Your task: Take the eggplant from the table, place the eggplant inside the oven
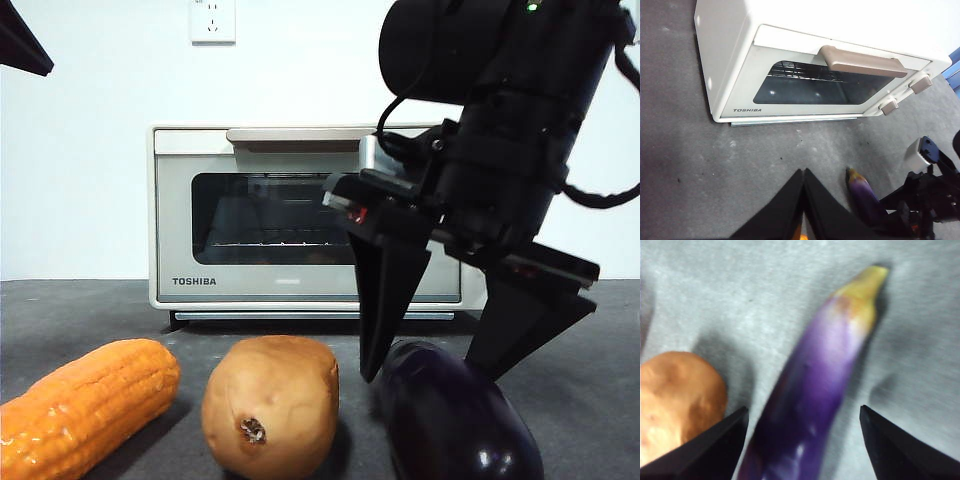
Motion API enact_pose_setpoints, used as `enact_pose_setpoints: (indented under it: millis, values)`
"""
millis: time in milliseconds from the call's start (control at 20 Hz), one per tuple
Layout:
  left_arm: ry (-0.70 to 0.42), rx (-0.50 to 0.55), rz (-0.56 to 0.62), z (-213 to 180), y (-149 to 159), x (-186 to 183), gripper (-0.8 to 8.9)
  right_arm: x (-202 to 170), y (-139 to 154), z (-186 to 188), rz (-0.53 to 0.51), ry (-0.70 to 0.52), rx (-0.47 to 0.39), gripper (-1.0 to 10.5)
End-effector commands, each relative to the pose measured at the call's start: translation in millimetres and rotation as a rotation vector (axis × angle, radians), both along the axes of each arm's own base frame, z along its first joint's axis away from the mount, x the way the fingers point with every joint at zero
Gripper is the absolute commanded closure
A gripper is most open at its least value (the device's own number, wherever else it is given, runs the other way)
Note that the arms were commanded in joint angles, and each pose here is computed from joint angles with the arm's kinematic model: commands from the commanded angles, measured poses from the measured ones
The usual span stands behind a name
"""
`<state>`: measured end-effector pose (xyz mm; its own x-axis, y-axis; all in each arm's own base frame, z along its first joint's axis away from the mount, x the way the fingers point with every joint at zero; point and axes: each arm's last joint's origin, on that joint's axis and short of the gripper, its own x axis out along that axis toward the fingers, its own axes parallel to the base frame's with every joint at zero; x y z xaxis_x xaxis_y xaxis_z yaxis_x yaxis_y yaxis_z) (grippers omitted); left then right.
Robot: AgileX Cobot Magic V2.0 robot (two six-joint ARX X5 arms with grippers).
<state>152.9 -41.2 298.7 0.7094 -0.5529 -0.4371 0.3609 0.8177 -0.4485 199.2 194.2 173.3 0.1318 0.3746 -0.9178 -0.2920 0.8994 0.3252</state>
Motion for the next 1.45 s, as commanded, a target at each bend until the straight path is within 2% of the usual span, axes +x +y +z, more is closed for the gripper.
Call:
enact_pose_setpoints:
  millis: [50,150,400,550,750,900,1100,1450]
  values:
    - [-0.039,0.010,-0.016,8,-1,1,8.09,3,7,-3,-0.007,0.008,0.006,5.9]
    - [-0.040,0.011,-0.017,8,-1,1,8.10,3,7,-3,-0.015,0.011,0.006,6.1]
    - [-0.039,0.011,-0.017,8,-1,1,8.09,3,7,-3,-0.059,0.031,0.011,7.7]
    - [-0.037,0.011,-0.017,7,-1,1,8.09,3,6,4,-0.075,0.028,0.032,7.9]
    - [-0.020,0.014,-0.027,6,-4,6,8.09,-4,-2,54,-0.013,-0.113,0.102,7.9]
    - [0.011,0.022,-0.073,11,-15,22,8.09,-25,-25,99,0.028,-0.267,0.073,7.9]
    - [0.010,0.055,-0.167,32,-44,56,8.10,-64,-66,143,0.045,-0.473,0.093,7.9]
    - [-0.017,0.152,-0.249,49,-98,119,8.09,-112,-117,178,-0.056,-0.712,0.168,7.9]
